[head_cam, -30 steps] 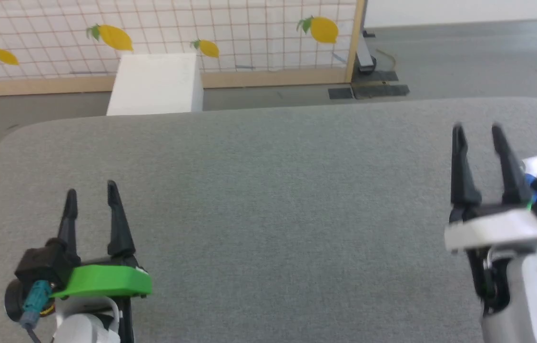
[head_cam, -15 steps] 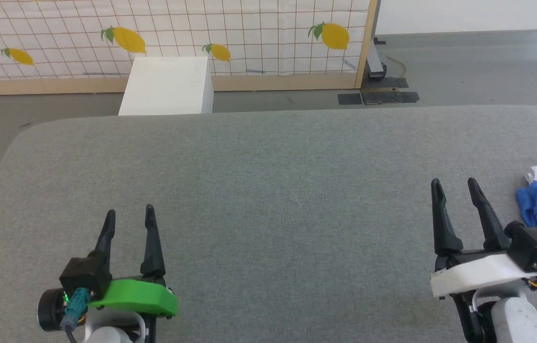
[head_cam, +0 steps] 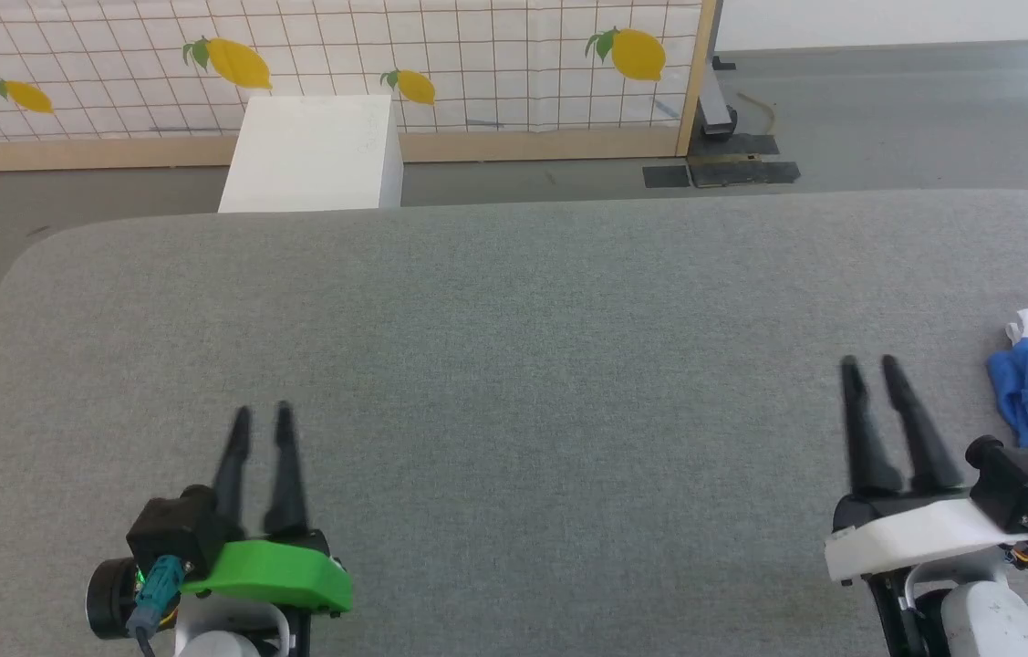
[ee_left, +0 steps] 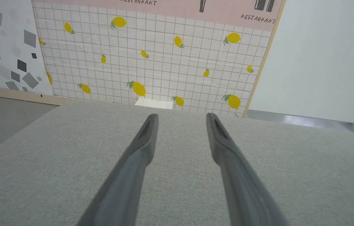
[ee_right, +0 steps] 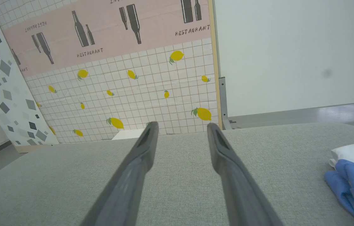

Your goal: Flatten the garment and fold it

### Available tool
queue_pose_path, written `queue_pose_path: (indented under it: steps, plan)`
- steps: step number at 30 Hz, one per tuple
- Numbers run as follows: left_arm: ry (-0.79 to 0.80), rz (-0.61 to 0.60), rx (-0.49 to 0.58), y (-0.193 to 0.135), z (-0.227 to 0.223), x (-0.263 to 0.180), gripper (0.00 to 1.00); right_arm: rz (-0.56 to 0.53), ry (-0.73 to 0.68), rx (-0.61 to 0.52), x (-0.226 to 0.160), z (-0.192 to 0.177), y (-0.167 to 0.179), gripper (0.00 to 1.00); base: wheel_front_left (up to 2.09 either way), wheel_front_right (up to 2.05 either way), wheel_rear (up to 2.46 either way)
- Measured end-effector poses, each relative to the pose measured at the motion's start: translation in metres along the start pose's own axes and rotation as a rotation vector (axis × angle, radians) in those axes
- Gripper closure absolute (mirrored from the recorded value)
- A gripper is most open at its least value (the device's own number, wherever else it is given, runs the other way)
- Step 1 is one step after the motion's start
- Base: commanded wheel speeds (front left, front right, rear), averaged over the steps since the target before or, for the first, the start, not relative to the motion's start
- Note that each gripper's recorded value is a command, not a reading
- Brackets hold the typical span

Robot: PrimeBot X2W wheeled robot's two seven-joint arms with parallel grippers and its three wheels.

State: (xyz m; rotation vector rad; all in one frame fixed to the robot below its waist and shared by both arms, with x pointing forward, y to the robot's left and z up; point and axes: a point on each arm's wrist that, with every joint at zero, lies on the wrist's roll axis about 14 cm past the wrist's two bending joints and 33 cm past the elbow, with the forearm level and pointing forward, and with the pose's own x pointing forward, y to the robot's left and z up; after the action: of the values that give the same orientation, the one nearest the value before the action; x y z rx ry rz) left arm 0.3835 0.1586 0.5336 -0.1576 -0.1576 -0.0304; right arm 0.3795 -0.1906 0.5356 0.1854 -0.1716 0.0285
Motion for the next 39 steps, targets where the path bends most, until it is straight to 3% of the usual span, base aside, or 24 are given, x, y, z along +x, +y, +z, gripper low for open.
queue_pose_path:
  steps: [39]
  plan:
    - [0.040,0.003,0.053,0.004,0.000,-0.001,1.00,0.037,0.042,-0.053,0.003,0.000,0.010,1.00,0.00,0.00,0.00]
